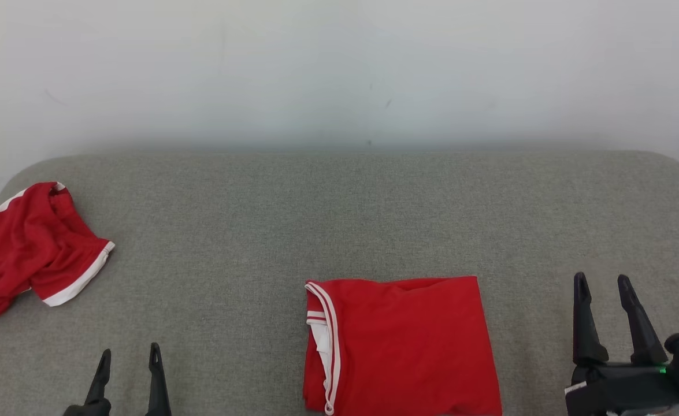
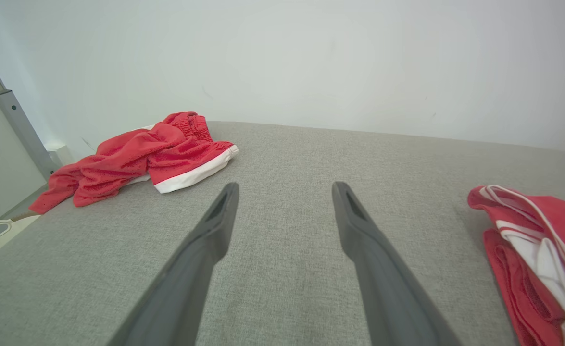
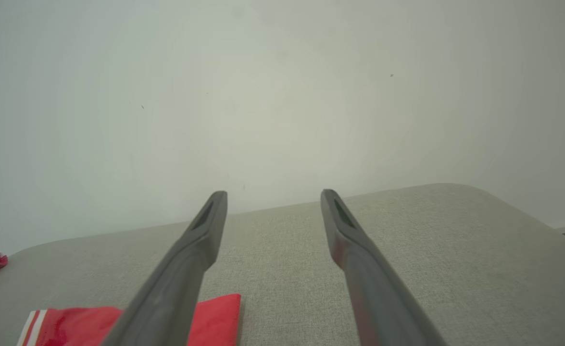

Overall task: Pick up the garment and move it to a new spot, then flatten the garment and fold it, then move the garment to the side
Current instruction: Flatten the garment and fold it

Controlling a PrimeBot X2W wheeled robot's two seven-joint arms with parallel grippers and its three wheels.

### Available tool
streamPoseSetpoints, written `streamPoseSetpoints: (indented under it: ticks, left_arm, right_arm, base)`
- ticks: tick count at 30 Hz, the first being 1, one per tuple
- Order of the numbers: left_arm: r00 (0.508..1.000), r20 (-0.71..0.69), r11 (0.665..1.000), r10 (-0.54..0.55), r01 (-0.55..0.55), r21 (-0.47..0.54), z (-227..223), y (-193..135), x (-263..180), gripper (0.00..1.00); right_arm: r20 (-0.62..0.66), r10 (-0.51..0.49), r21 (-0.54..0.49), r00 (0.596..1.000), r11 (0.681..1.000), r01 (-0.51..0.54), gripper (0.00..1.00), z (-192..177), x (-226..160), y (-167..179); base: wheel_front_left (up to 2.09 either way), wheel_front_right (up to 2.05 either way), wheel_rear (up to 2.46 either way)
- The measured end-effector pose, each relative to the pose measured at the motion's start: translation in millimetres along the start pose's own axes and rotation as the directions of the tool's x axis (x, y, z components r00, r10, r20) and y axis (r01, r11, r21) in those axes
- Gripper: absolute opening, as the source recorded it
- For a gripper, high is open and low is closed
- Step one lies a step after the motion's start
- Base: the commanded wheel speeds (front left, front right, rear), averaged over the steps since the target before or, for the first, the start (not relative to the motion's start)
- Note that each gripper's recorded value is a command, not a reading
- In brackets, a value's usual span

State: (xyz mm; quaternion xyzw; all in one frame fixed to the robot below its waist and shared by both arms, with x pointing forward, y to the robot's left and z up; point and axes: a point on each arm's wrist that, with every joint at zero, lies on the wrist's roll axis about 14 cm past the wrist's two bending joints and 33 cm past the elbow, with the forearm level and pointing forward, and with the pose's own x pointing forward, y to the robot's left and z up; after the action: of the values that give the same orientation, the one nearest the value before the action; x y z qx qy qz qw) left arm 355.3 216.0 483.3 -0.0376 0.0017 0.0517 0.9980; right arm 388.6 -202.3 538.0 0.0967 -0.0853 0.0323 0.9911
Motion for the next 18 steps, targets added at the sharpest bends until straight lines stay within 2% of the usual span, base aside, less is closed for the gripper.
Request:
streamPoseSetpoints:
  ticks: [6,18]
  left_arm:
    - [0.998,0.011,0.995,-0.066,0.065,0.078,4.4,-3.5,-4.5,1.00]
    - [0.996,0.045,0.995,-0.079,0.076,0.071,15.7,3.8,-14.8,1.00]
  right_arm:
    - [-0.012,-0.037,0.008,0.999,0.999,0.037,1.00,-6.3,-28.8,2.5]
    - [-0.089,-0.038,0.020,0.995,0.999,0.040,1.00,-30.5,-54.3,13.0]
  base:
    - [0.00,0.00,0.00]
    - [0.00,0.00,0.00]
